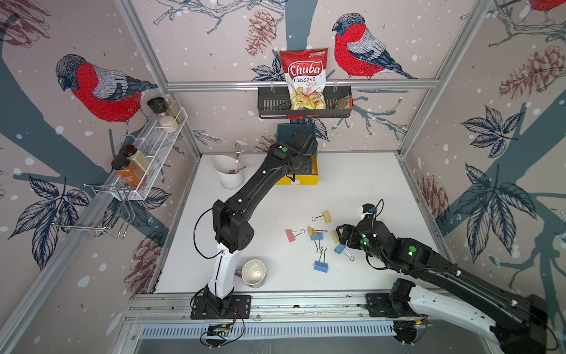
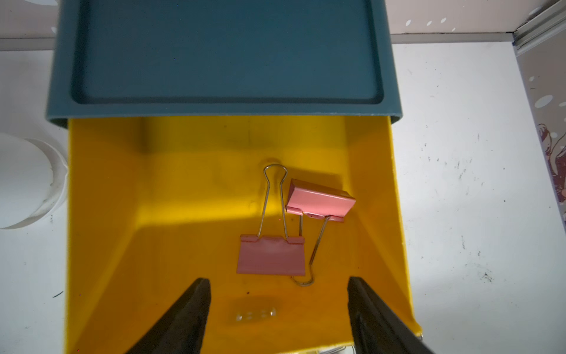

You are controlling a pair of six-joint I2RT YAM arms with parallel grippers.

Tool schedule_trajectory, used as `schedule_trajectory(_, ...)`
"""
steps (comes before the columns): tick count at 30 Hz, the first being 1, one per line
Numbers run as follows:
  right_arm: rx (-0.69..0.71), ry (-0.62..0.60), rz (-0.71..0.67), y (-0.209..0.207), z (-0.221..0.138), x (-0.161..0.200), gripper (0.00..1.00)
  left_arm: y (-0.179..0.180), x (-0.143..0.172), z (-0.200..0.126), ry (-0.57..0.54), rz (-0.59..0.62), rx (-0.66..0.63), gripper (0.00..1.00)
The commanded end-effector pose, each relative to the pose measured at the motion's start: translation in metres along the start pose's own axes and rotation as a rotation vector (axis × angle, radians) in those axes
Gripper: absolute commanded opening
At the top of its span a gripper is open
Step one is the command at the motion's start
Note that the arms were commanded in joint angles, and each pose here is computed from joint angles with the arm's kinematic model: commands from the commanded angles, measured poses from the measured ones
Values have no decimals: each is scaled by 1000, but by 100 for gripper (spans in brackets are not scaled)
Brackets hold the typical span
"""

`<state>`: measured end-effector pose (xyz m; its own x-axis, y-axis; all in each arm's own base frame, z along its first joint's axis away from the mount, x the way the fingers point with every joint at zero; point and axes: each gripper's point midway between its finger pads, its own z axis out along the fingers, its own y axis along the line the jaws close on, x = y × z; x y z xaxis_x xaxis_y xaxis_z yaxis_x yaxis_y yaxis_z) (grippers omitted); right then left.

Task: Put the binder clips in the drawer according to color
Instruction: Place the binder clip in the drawer, then pick up the binder clip at the center of the board.

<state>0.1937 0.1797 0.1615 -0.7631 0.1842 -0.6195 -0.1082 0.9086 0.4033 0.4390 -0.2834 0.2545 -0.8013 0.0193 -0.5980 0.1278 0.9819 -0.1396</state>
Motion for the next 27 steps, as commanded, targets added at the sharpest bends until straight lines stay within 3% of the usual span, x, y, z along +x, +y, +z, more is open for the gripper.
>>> schedule_trajectory(1, -27, -22, -13, 7, -1, -6, 86, 4, -14, -25, -73, 34, -16, 75)
schedule_trajectory(5, -35, -32, -16, 10, -2, -9, 86, 6, -8, -46, -97, 107, 12, 76)
schedule_trajectory(9, -43, -45, -26, 12, -3, -14, 86, 6, 25, -60, -47, 228, 93, 75)
schedule_trajectory(17, -84, -90, -49, 21, -11, -35, 88, 15, 161, -46, 113, 553, 149, 75)
schedule_trajectory(27, -108, -123, -49, 32, -19, -54, 88, 31, 251, -19, 295, 880, 172, 80)
